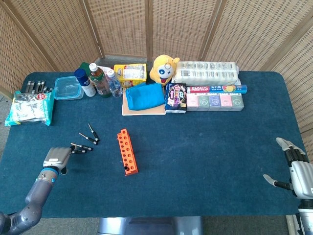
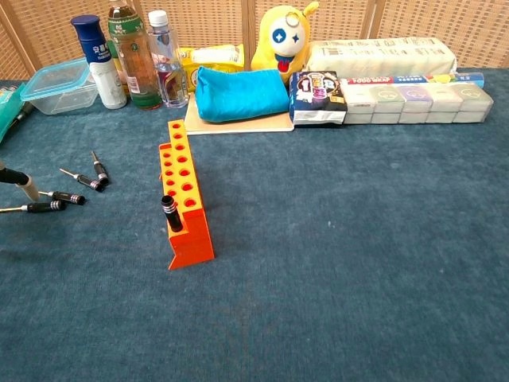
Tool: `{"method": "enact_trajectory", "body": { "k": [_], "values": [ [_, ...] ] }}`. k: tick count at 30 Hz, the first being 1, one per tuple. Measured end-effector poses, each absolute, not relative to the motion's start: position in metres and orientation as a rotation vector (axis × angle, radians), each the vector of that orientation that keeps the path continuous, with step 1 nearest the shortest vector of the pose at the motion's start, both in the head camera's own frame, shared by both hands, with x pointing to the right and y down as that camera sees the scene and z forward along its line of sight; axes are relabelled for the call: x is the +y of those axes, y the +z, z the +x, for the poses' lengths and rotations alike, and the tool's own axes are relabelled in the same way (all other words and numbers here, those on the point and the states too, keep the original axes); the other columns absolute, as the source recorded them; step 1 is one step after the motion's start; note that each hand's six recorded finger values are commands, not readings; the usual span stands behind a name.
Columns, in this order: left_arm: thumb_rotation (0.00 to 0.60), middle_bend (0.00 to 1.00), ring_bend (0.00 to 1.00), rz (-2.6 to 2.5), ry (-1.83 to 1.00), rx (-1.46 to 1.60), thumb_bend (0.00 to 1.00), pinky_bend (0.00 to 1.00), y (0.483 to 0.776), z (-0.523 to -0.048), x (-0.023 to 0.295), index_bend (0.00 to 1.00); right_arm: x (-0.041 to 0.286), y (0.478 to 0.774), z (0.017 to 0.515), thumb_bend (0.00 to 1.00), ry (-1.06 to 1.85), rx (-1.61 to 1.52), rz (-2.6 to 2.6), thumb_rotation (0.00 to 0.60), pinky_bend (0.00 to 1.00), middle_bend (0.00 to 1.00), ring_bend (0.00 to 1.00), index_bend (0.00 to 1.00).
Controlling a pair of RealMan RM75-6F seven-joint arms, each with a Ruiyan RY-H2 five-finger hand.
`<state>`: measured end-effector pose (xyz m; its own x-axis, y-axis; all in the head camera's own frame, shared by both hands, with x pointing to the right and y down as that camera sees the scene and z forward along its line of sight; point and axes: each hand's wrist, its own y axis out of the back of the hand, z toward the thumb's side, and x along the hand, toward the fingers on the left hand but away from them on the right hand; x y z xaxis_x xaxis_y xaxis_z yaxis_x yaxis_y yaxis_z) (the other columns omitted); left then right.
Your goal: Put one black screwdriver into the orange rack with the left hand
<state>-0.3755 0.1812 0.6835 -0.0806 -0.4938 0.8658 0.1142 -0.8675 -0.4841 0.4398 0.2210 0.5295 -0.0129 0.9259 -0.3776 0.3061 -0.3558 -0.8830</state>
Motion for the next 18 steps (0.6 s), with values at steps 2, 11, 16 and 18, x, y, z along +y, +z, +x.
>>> {"method": "enact_trajectory", "body": {
  "k": [2,11,16,18],
  "values": [
    [0.6,1.0,1.0,-1.783,-2.004,0.405,0.25,1.0,0.6835,-0.376,0.1818,0.19,0.2209,0.5297,0.4398,0.0,1.388,-1.286,-1.694,0.6,0.11,0.1,0.12,0.04],
    [0.6,1.0,1.0,-1.753,-1.999,0.385,0.25,1.0,0.6831,-0.3732,0.1819,0.19,0.2211,0.5298,0.4396,0.0,1.389,-1.285,-1.699,0.6,0.11,0.1,0.13,0.04],
    [0.6,1.0,1.0,-1.723,-1.989,0.372,0.25,1.0,0.6819,-0.3693,0.1814,0.19,0.221,0.5302,0.4404,0.0,1.392,-1.286,-1.699,0.6,0.11,0.1,0.13,0.04],
    [0.6,1.0,1.0,-1.716,-1.983,0.367,0.25,1.0,0.6813,-0.3668,0.1818,0.19,0.221,0.5305,0.4404,0.0,1.394,-1.285,-1.7,0.6,0.11,0.1,0.13,0.04]
  ]
}}
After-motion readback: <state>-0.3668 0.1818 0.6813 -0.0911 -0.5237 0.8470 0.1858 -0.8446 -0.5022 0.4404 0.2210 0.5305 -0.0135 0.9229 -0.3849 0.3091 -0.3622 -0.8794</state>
